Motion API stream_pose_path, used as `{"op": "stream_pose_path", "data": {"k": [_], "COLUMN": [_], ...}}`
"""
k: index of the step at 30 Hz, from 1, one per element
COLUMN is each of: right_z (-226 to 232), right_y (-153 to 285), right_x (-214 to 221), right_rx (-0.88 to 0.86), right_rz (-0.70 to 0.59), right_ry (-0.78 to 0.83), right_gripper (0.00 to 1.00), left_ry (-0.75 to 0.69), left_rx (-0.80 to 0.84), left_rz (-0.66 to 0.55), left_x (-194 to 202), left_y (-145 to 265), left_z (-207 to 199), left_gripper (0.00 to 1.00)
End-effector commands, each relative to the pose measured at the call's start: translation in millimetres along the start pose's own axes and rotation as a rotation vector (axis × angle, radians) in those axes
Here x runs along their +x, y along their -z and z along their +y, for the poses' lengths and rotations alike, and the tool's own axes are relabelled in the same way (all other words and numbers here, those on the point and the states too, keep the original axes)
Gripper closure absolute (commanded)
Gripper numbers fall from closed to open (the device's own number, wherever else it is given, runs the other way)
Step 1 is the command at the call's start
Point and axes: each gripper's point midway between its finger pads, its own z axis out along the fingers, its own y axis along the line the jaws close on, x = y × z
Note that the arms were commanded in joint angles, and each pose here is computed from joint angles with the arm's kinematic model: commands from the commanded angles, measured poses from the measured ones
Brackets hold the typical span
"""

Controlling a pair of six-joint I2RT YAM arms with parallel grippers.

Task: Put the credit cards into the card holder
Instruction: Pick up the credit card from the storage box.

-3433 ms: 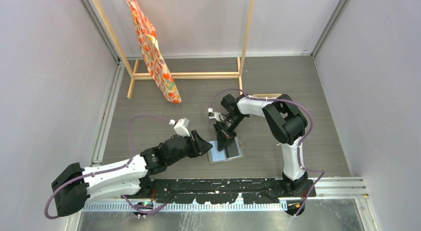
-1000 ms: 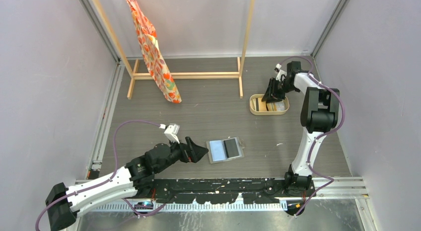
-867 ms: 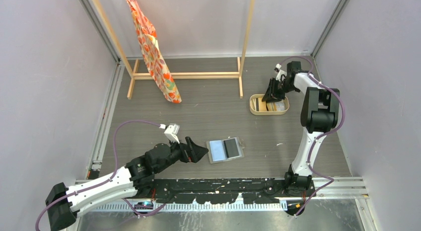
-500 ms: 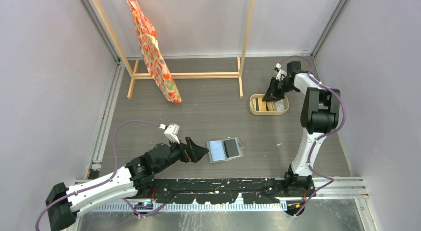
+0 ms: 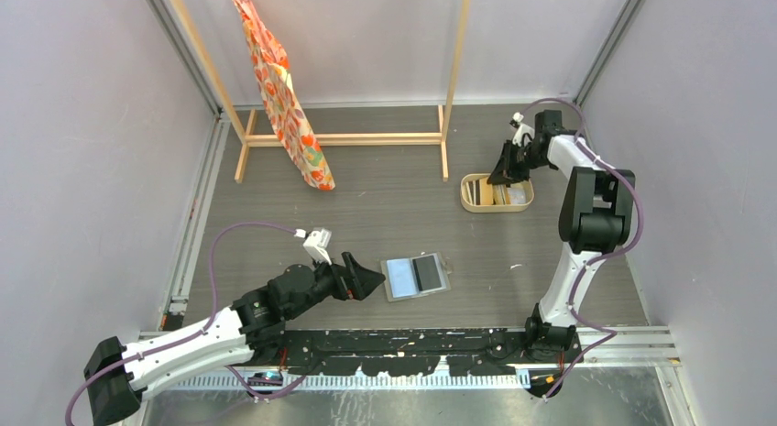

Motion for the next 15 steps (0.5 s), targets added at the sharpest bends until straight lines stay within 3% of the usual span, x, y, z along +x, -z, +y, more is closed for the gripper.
{"op": "stream_pose_path", "data": {"k": [1, 15], "right_z": [8, 19], "right_y": [23, 51], "right_x": [-12, -19], "right_rx": [-0.016, -0.122], "right_rz": [-0.068, -0.135], "right_ry": [0.043, 0.068], "right_gripper": [0.99, 0.99], "left_ry": [0.012, 0.033], "left_rx": [0.046, 0.083], "left_rz": [-0.027, -0.028], "left_x": [-9, -10], "left_y": [0, 0], "left_z": [-12, -21], "left_gripper": [0.04, 0.04]}}
